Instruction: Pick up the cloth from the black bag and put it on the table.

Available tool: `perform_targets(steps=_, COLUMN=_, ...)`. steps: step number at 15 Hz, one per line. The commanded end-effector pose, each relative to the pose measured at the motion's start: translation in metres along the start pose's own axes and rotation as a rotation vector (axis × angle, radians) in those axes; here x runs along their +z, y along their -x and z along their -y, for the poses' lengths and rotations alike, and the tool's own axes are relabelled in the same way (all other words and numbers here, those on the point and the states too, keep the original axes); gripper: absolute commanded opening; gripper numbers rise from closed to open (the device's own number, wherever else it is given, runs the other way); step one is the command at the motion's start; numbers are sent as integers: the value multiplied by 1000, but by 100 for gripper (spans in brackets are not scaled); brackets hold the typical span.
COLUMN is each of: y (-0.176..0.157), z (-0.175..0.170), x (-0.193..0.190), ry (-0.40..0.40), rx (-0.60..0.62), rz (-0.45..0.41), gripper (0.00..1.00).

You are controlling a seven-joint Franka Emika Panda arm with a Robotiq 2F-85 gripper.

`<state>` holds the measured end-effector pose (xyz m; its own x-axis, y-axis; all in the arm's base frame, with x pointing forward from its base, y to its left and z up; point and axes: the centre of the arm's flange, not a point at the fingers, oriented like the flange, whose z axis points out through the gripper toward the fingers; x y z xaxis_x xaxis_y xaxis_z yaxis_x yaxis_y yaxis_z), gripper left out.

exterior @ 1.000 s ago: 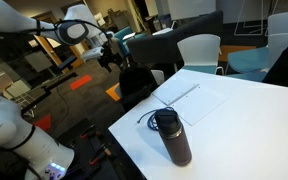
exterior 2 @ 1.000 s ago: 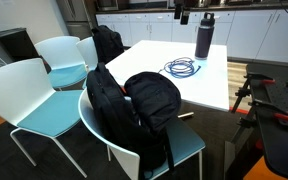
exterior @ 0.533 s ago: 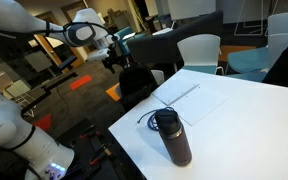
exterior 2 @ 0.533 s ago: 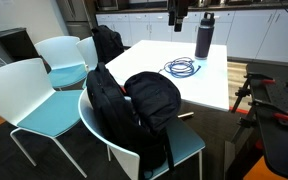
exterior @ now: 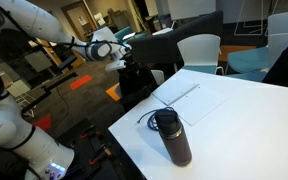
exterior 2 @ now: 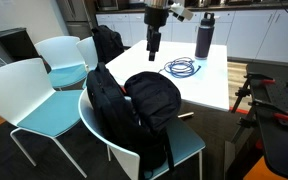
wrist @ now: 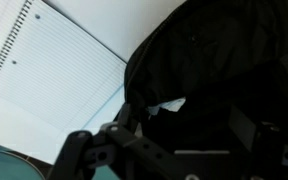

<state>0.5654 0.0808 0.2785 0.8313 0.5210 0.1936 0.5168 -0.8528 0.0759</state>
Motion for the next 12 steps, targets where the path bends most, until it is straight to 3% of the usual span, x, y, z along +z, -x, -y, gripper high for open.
perform_targets(steps=1, y=-42, z=2, x=61, ry=-31, rx=-66, rz=-13, gripper=100)
perform_targets(steps=6, y=-64, z=16, x=113, ry=-49, rx=-166, rz=13, gripper=100)
perform_targets(steps=12, y=-74, z=20, x=149, ry=-48, rx=-265, rz=27, gripper=100)
